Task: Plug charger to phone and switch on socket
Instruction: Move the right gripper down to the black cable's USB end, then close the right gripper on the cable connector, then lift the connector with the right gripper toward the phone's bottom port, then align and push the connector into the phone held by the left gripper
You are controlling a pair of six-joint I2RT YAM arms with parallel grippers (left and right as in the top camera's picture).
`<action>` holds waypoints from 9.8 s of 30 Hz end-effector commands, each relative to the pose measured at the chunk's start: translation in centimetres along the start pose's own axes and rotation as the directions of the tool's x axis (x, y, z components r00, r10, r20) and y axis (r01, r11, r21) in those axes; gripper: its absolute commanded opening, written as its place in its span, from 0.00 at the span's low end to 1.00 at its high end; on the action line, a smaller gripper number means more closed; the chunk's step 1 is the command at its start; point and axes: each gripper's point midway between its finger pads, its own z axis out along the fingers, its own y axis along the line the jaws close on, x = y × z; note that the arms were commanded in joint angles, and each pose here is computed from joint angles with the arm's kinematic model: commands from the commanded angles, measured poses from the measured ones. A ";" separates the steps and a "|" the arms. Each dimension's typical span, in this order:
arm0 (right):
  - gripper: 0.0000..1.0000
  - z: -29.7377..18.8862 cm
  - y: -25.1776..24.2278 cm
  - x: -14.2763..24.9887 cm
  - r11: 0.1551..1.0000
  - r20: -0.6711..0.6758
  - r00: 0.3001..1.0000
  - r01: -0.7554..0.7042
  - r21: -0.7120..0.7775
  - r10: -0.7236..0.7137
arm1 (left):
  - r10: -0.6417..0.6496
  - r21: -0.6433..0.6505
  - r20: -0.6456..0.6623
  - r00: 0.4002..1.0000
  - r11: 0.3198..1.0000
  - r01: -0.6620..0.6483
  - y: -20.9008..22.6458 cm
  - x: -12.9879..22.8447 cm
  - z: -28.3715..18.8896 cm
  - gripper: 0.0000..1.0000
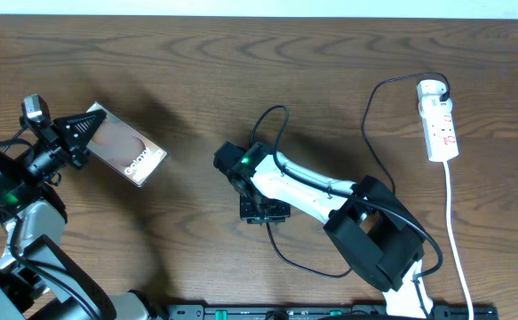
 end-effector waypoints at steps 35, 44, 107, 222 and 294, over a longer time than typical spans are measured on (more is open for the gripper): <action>0.15 1.4 0.0 0.8 1.000 -0.007 1.000 0.003 0.024 -0.003 | 0.069 0.006 -0.017 0.997 0.998 -0.068 -1.5 -0.1 -0.2 0.07; 0.12 1.4 0.4 0.3 1.000 0.016 1.000 0.006 0.008 -0.006 | 0.072 0.006 -0.017 0.997 0.997 -0.072 -1.5 -0.1 -0.2 0.07; 0.01 -19.3 11.3 3.2 -0.353 0.601 0.598 0.490 -0.797 -0.530 | 0.256 0.061 -0.162 0.953 0.967 -0.249 -1.9 3.3 4.1 0.07; 0.01 -19.4 11.1 2.0 -0.345 0.617 0.600 0.514 -0.785 -0.510 | 0.302 0.101 -0.241 0.922 0.953 -0.286 -2.1 5.5 6.4 0.07; 0.99 -20.9 10.7 -1.5 -0.302 0.585 0.655 0.503 -0.810 -0.478 | 0.406 0.157 -0.276 0.871 0.913 -0.375 -2.9 7.1 7.7 0.07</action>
